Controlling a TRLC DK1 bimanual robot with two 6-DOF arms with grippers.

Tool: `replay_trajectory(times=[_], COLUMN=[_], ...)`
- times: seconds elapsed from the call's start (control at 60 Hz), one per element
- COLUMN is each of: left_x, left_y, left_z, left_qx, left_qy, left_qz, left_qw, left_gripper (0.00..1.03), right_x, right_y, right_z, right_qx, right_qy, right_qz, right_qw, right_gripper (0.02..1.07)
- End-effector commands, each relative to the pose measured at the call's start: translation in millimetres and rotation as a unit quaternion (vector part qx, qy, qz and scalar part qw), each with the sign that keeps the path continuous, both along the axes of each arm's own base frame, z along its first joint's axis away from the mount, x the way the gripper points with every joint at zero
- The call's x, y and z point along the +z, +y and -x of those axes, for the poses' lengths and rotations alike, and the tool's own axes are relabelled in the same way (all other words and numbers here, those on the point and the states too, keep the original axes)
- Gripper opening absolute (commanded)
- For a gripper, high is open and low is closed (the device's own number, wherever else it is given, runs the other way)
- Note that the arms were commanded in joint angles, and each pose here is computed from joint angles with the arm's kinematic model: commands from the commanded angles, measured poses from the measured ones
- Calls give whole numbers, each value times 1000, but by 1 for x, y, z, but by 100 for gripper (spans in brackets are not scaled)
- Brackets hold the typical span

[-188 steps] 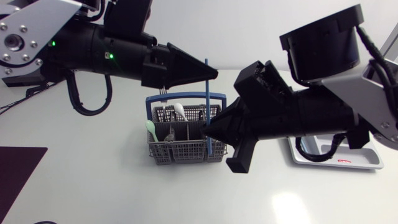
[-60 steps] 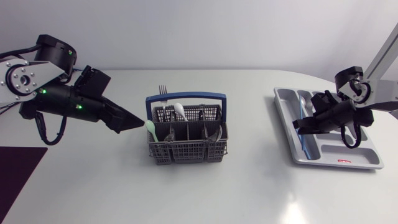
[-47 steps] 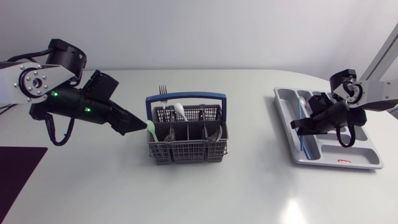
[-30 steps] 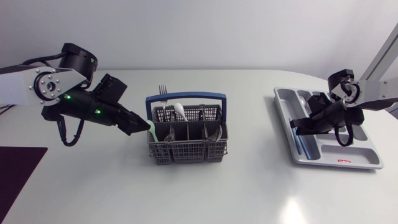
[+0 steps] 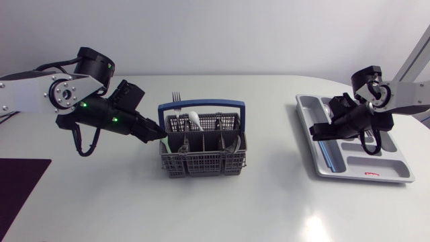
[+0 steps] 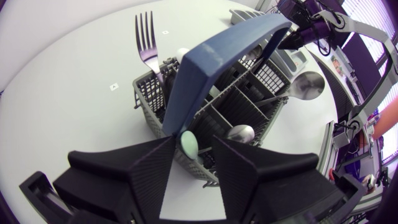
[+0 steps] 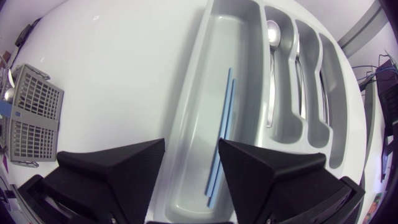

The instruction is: Sort the cutlery from the basket into the organizer compartments.

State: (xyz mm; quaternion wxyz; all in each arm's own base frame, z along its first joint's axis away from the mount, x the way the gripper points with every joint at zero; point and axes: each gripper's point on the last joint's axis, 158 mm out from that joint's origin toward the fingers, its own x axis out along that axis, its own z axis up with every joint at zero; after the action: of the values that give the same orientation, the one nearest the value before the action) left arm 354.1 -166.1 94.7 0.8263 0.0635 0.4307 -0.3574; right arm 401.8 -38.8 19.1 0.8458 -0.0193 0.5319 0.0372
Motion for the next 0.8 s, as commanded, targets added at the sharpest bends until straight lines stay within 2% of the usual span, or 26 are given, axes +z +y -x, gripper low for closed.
replay_trajectory(times=[0.0,0.183,0.517,0.717,0.783], left_x=[3,-2,8,3,4], left_y=[-8,-14,-24,-28,-31], left_z=[-5,-1,5,3,2], left_qx=[-1,-7,-17,-20,-22], left_qy=[0,7,-2,-4,-12], left_qz=[7,7,11,-2,-11], left_qw=[1000,1000,1000,1000,1000], left_gripper=[33,23,20,20,14], right_x=[4,19,34,35,36], right_y=[9,25,43,50,54], right_z=[10,18,25,28,30], right_qx=[-5,10,30,37,42], right_qy=[-1,-13,-29,-30,-31], right_qz=[0,8,23,23,23], right_qw=[1000,1000,999,999,998], right_gripper=[69,71,74,74,74])
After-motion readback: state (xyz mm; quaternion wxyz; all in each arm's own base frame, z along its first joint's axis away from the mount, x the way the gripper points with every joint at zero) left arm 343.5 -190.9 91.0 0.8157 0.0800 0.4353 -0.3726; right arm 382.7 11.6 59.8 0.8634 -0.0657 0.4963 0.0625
